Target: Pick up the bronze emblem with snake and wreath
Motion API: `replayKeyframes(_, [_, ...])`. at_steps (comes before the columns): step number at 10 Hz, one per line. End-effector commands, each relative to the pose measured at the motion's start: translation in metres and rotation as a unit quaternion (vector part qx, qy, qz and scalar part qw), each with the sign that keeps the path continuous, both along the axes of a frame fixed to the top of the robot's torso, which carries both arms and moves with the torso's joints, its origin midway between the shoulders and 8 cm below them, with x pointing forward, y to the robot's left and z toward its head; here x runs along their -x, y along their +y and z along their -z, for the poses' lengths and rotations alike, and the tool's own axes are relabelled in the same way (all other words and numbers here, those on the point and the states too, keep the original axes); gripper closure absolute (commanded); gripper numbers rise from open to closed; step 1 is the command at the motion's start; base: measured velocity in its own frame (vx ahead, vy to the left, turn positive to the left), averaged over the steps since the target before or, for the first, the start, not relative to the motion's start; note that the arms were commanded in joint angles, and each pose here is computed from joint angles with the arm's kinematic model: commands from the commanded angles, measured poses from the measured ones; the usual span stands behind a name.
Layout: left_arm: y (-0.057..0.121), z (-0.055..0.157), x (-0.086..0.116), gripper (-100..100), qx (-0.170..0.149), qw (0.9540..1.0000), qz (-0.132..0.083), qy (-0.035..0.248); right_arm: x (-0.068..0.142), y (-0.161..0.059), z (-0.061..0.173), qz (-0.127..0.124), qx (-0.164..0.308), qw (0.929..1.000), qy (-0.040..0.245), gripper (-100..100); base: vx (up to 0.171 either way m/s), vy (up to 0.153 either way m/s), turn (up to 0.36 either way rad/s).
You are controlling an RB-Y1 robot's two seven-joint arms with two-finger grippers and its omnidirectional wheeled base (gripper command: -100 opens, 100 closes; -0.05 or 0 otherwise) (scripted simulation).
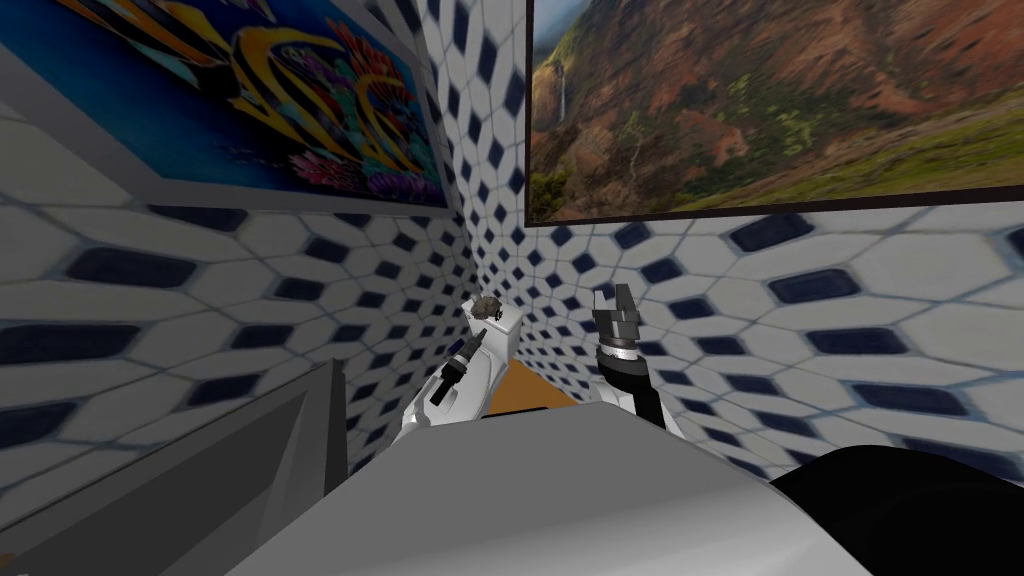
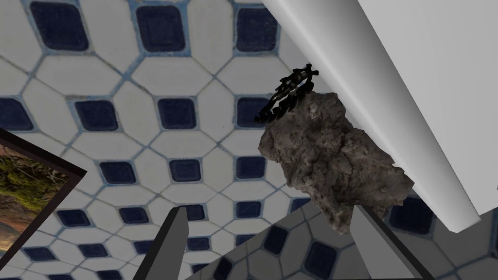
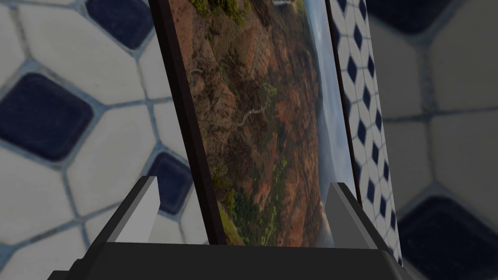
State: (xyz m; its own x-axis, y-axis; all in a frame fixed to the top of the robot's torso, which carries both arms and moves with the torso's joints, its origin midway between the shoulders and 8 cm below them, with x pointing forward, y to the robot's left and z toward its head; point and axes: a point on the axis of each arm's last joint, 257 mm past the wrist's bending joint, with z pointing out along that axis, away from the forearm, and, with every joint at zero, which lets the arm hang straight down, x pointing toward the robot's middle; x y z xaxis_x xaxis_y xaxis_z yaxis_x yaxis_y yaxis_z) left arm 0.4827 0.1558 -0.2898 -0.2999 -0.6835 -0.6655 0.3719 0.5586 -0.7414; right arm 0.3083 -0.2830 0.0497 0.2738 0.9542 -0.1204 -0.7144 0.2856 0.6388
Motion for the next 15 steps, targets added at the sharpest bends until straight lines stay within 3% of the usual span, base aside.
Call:
replayKeyframes(1, [0.0,0.0,0.0,-100,0.0,1.0,0.0,0.0,0.0,0.0,0.0,0.0,0.0,1.0,0.0,0,-0.007,0.008,-0.024])
replayKeyframes(12, [0.002,0.002,0.001,-100,-0.005,1.0,0.001,0.0,0.0,0.0,0.0,0.0,0.0,1.0,0.0,0,0.004,-0.002,-0.011])
replayKeyframes(13, [0.015,0.009,0.008,-100,-0.027,0.9996,-0.001,0.003,0.0,0.0,0.0,0.0,0.0,1.0,0.0,0,0.04,-0.016,-0.125])
replayKeyframes(15, [0.024,0.015,0.014,-100,-0.043,0.9991,-0.002,0.006,0.0,0.0,0.0,0.0,0.0,1.0,0.0,0,0.039,-0.008,-0.154])
